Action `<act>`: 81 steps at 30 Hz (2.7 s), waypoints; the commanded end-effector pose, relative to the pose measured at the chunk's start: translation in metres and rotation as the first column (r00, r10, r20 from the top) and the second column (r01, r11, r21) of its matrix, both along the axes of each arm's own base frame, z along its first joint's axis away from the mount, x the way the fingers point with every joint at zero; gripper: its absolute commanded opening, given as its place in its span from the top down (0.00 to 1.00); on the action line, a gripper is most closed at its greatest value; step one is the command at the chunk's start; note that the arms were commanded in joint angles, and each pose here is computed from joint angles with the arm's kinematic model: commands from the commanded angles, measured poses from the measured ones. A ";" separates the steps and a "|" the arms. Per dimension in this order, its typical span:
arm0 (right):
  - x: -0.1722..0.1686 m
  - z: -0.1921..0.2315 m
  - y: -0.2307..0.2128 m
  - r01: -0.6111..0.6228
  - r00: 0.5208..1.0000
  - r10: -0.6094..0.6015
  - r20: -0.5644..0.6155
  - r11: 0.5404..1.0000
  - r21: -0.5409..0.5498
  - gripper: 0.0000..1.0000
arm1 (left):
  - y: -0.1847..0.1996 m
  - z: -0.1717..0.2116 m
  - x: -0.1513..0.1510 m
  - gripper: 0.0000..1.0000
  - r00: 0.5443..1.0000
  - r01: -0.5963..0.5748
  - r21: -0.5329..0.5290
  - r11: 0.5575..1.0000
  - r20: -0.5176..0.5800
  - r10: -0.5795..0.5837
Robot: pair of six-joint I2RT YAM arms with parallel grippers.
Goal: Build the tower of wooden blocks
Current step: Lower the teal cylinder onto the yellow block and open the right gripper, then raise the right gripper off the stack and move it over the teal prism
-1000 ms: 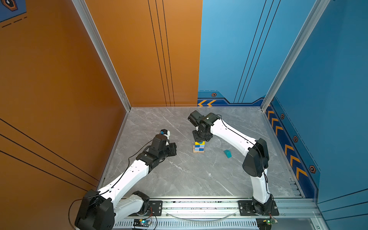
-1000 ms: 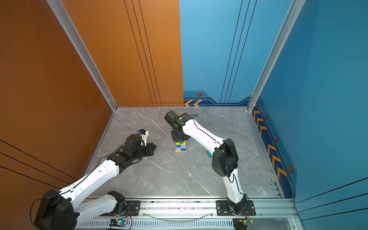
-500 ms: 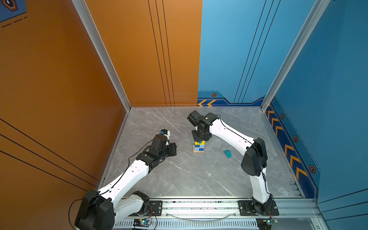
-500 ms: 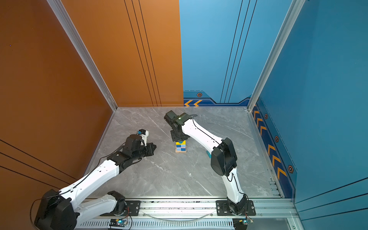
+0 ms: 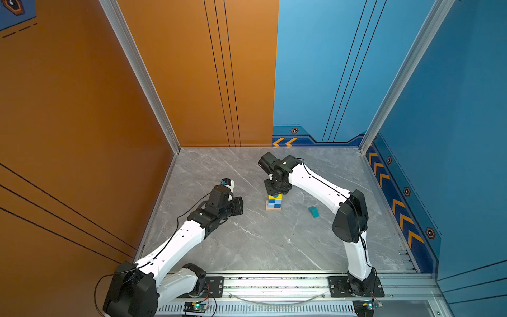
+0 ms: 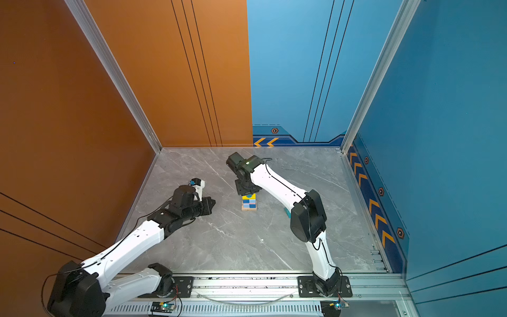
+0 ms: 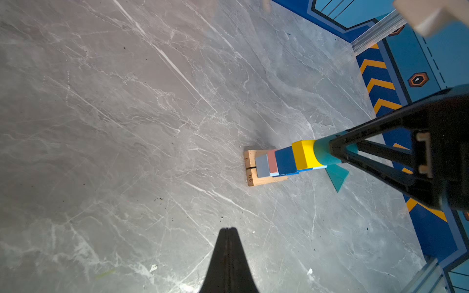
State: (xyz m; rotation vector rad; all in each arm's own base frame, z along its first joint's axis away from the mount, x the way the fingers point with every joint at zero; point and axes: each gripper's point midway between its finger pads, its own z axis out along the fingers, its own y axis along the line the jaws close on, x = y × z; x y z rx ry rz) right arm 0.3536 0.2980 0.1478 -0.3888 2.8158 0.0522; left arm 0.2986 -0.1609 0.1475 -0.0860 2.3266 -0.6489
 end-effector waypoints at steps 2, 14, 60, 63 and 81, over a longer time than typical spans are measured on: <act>0.001 -0.005 0.001 -0.003 1.000 0.003 -0.015 1.000 -0.006 0.58 | 0.003 -0.007 -0.003 1.00 1.000 0.010 0.012 1.000 -0.014 -0.010; 0.000 -0.009 0.000 -0.002 1.000 0.002 -0.024 1.000 -0.012 0.58 | 0.002 -0.007 -0.003 1.00 1.000 0.010 0.011 1.000 -0.015 -0.010; -0.013 0.096 -0.037 0.061 0.970 -0.088 0.228 0.990 0.124 0.18 | 0.005 0.011 -0.014 1.00 1.000 0.008 0.007 1.000 -0.010 -0.008; -0.023 0.104 -0.061 0.092 0.952 -0.132 0.274 0.984 0.155 0.18 | 0.004 0.016 -0.018 1.00 1.000 0.010 0.012 1.000 0.000 -0.010; -0.054 0.009 -0.204 0.428 0.870 -0.474 0.137 0.863 0.270 0.36 | 0.003 0.020 -0.030 0.81 1.000 0.006 0.078 0.997 -0.017 -0.004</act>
